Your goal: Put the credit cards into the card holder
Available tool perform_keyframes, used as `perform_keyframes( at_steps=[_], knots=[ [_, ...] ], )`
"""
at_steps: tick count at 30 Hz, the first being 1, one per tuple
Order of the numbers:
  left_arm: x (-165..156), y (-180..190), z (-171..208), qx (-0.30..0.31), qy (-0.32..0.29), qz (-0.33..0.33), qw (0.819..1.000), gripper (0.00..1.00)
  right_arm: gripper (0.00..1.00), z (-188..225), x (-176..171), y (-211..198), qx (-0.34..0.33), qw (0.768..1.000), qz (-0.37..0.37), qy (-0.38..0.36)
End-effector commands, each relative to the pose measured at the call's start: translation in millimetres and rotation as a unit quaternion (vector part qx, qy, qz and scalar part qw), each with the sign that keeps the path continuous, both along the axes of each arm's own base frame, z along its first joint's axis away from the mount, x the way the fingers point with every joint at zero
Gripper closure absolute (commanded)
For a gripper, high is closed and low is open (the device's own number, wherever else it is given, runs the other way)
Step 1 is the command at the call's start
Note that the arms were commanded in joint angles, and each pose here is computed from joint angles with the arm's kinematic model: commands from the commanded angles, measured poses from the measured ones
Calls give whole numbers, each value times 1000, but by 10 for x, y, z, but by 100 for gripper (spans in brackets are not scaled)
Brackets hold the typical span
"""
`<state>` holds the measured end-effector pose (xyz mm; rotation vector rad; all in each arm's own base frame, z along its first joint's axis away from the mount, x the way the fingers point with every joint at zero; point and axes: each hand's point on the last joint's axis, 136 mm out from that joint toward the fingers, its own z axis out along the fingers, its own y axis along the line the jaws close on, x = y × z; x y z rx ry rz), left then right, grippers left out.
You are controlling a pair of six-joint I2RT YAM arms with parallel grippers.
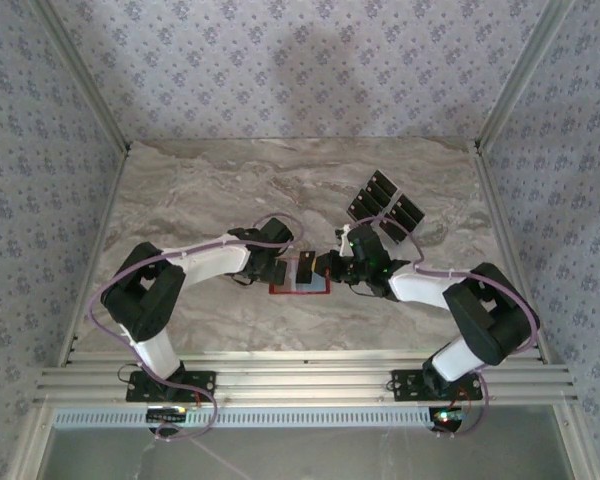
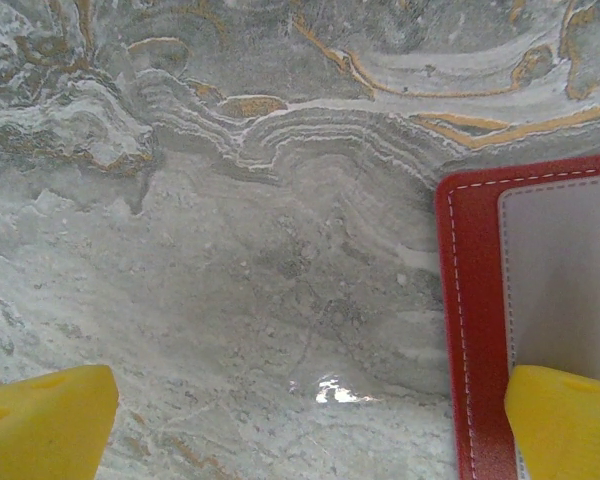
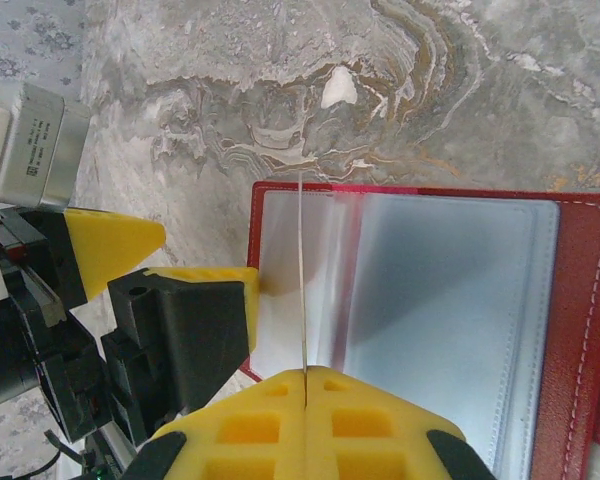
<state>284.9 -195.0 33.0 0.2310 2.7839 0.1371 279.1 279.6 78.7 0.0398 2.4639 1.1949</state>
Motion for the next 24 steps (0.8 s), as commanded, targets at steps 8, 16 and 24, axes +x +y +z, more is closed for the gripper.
perform_keyframes(
  at_steps=[8,16,24],
  knots=[
    [-42,72,-55,22,9,8,1000,0,100,-97,2,66,13,1000,4,9],
    [-45,71,-64,22,10,8,1000,0,100,-188,-11,74,14,1000,3,19],
    [-49,74,-75,22,11,8,1000,0,100,-260,-47,66,15,999,3,28]
  ],
)
